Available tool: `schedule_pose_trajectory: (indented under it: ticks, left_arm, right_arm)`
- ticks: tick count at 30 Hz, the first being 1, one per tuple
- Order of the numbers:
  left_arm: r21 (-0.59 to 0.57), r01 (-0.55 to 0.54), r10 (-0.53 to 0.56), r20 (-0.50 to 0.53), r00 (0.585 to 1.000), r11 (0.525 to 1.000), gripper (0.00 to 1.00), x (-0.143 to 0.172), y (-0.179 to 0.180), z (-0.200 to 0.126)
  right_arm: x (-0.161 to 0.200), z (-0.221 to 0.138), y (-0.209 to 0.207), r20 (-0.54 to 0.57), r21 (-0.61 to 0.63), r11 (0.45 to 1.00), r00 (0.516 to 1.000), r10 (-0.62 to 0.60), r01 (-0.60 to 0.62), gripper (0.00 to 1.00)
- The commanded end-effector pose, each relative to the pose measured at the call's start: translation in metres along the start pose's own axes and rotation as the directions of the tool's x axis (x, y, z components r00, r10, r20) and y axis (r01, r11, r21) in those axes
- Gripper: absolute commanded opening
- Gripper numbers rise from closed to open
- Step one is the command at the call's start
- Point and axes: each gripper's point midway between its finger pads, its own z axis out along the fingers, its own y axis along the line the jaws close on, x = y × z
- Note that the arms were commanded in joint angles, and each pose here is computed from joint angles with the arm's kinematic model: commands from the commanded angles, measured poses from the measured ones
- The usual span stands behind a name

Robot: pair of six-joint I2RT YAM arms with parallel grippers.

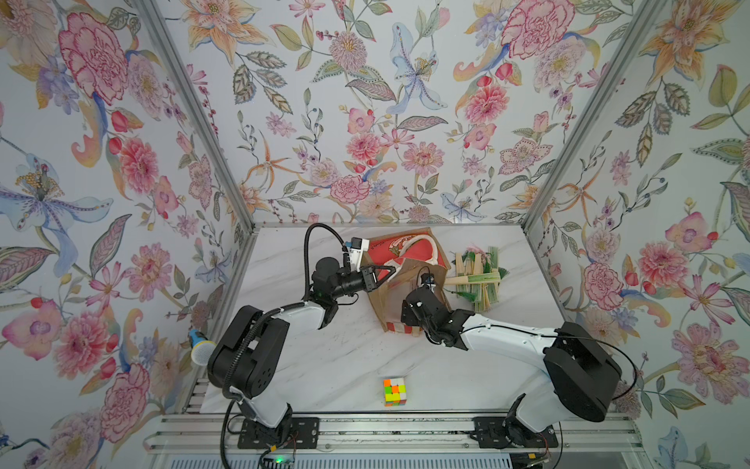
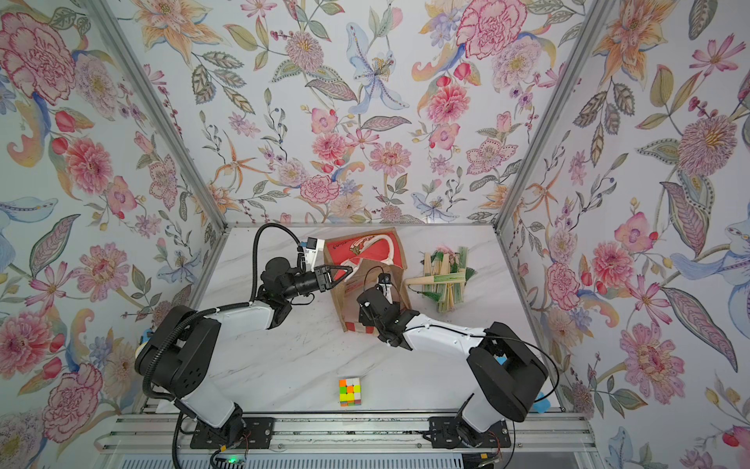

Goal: Take out the folding fans from the tote bags
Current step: Pick up the folding fan from the canvas bag.

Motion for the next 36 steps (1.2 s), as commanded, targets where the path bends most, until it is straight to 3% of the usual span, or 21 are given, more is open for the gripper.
schedule_pose_trajectory:
  ticks: [1,15,21,29,36]
  left_arm:
    - [0.018,0.003,-0.003,0.012,1.0,1.0,0.0,-0.007,-0.011,-0.002]
    - [0.016,-0.002,0.002,0.01,1.0,1.0,0.0,-0.007,-0.012,-0.002]
    - [0.019,-0.005,0.005,0.011,1.0,1.0,0.0,-0.007,-0.014,-0.003]
    - [0.021,-0.006,0.006,0.01,1.0,1.0,0.0,-0.007,-0.014,-0.003]
    - [0.022,-0.008,0.008,0.01,1.0,1.0,0.0,-0.007,-0.015,-0.003]
  right_arm:
    - [0.015,0.014,-0.004,-0.063,0.065,0.998,0.998,0.016,-0.012,0.75]
    - [0.058,0.042,-0.018,-0.194,0.123,0.992,0.981,-0.008,0.032,0.72]
    - [0.063,0.044,-0.022,-0.21,0.131,0.991,0.978,-0.004,0.032,0.63]
    - [0.069,0.046,-0.032,-0.221,0.14,0.99,0.975,0.01,0.021,0.59]
    - [0.07,0.044,-0.034,-0.211,0.112,0.994,0.977,0.017,0.006,0.44]
